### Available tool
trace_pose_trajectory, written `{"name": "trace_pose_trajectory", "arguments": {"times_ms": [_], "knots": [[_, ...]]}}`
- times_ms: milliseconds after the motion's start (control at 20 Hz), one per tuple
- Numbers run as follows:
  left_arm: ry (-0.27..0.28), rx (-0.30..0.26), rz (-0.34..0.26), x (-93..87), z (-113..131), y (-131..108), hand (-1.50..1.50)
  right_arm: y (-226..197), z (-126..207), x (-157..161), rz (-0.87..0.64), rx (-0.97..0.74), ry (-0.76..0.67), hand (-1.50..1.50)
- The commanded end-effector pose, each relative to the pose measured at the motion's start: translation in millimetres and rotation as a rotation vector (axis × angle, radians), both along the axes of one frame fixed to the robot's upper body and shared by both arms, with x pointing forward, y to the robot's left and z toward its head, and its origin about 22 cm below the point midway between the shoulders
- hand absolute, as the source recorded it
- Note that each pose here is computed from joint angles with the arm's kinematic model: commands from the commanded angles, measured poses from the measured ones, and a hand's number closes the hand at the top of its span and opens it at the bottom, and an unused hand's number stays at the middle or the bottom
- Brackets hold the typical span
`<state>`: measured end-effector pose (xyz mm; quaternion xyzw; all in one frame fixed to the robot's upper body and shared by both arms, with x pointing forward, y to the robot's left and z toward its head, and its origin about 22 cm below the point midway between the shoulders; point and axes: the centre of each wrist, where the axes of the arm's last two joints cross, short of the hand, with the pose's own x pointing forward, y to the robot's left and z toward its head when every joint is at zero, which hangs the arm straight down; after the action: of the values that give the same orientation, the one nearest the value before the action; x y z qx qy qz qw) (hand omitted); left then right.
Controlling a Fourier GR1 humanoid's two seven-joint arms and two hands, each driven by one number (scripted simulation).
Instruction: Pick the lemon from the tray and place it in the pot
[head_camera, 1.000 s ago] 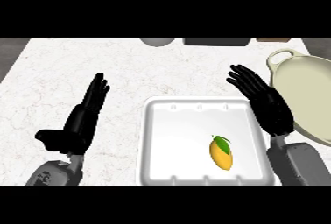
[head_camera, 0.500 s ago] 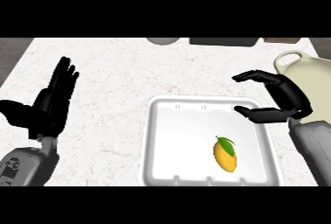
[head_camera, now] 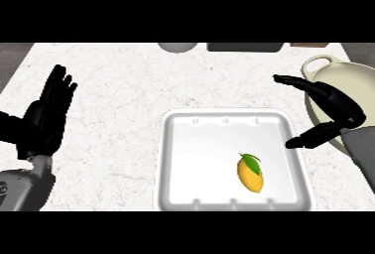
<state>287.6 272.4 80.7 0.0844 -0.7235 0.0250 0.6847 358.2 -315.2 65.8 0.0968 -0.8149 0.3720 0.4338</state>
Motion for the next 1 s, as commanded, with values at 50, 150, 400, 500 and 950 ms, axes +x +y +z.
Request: {"name": "trace_pose_trajectory", "arguments": {"times_ms": [50,150,400,500,950], "knots": [[0.014,-0.009,-0.006,-2.7,-2,3,0.00,1,36,6,0.176,-0.269,0.041,-1.50],[0.011,0.000,0.023,-2.7,7,17,0.00,28,43,0,0.234,-0.391,0.042,-1.50],[0.011,-0.001,0.018,4.5,5,10,0.00,64,58,-6,0.291,-0.670,0.007,-1.50],[0.005,-0.008,0.030,-2.1,20,11,0.00,70,56,-26,0.315,-0.751,0.013,-1.50],[0.014,0.004,0.022,-10.7,3,9,0.00,120,37,-54,0.311,-0.817,0.075,-1.50]]}}
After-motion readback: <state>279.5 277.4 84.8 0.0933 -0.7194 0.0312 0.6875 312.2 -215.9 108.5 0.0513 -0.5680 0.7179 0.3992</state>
